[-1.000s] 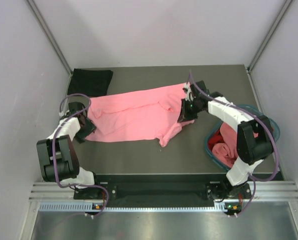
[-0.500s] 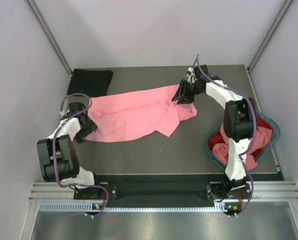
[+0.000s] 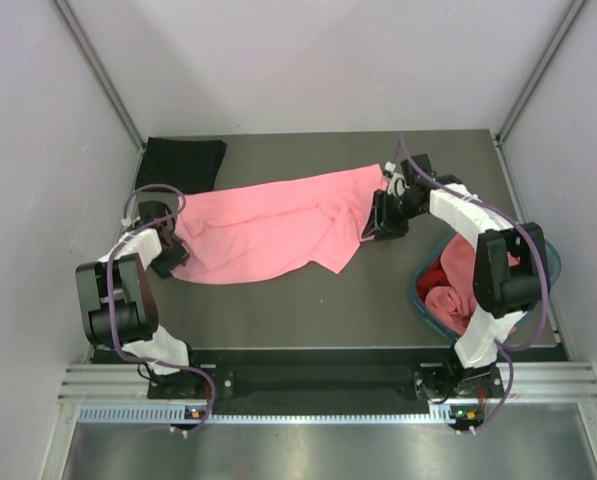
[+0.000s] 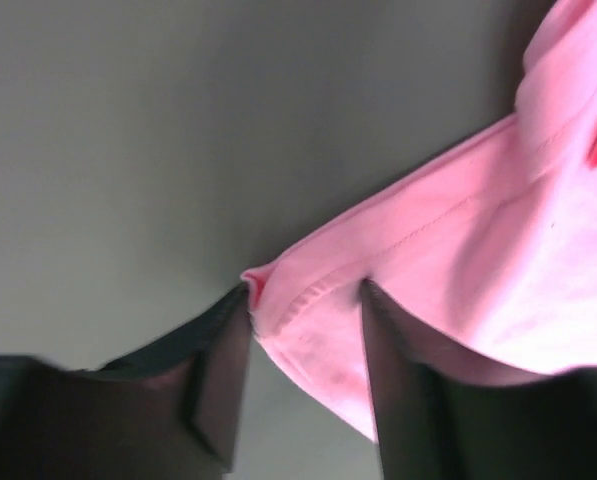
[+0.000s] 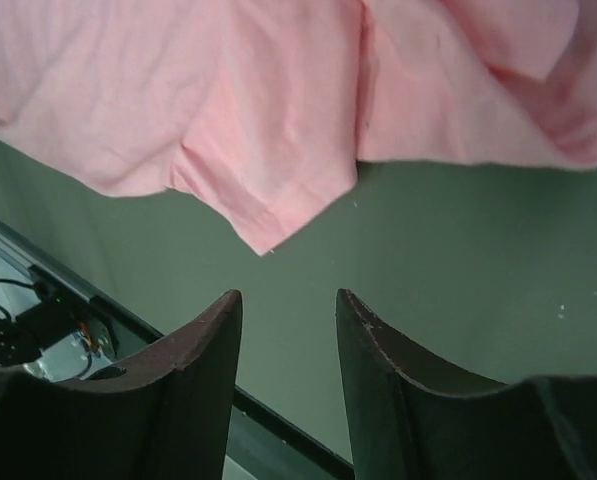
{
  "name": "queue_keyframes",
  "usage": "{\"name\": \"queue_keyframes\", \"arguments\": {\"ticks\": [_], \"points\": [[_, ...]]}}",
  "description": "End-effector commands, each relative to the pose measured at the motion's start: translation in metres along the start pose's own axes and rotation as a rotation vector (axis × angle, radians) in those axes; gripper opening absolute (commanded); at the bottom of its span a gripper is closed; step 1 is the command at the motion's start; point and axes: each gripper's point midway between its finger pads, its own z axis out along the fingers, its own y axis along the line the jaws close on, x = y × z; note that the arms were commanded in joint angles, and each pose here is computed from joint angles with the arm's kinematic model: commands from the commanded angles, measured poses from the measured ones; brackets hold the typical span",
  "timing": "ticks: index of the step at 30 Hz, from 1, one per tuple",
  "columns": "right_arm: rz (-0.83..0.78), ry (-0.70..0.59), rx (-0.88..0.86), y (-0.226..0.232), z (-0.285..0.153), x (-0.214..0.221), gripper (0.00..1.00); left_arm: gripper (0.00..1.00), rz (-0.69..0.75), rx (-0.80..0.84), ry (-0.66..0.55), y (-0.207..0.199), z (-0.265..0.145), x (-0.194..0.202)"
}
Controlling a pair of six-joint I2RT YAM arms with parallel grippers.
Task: Fold and stack the t-shirts
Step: Fold the tshirt
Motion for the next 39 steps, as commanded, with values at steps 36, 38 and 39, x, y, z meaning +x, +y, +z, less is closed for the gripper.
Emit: {"name": "queue_keyframes", "arguments": {"ticks": [36,38,39], "points": [[-0.089,-0.021,-0.031,0.045,0.07,-0.029,0.0,0.0,-0.003,0.062,-0.063,0.005,-0.04,-0.008],[-0.089,-0.022,-0.068,0.071,0.079,-0.029,0.04,0.0,0.001,0.066,-0.061,0.004,-0.04,-0.008],[-0.124,-0.056,-0.149,0.099,0.076,-0.043,0.08,0.0,0.005,0.066,-0.058,0.004,-0.039,-0.007]]}}
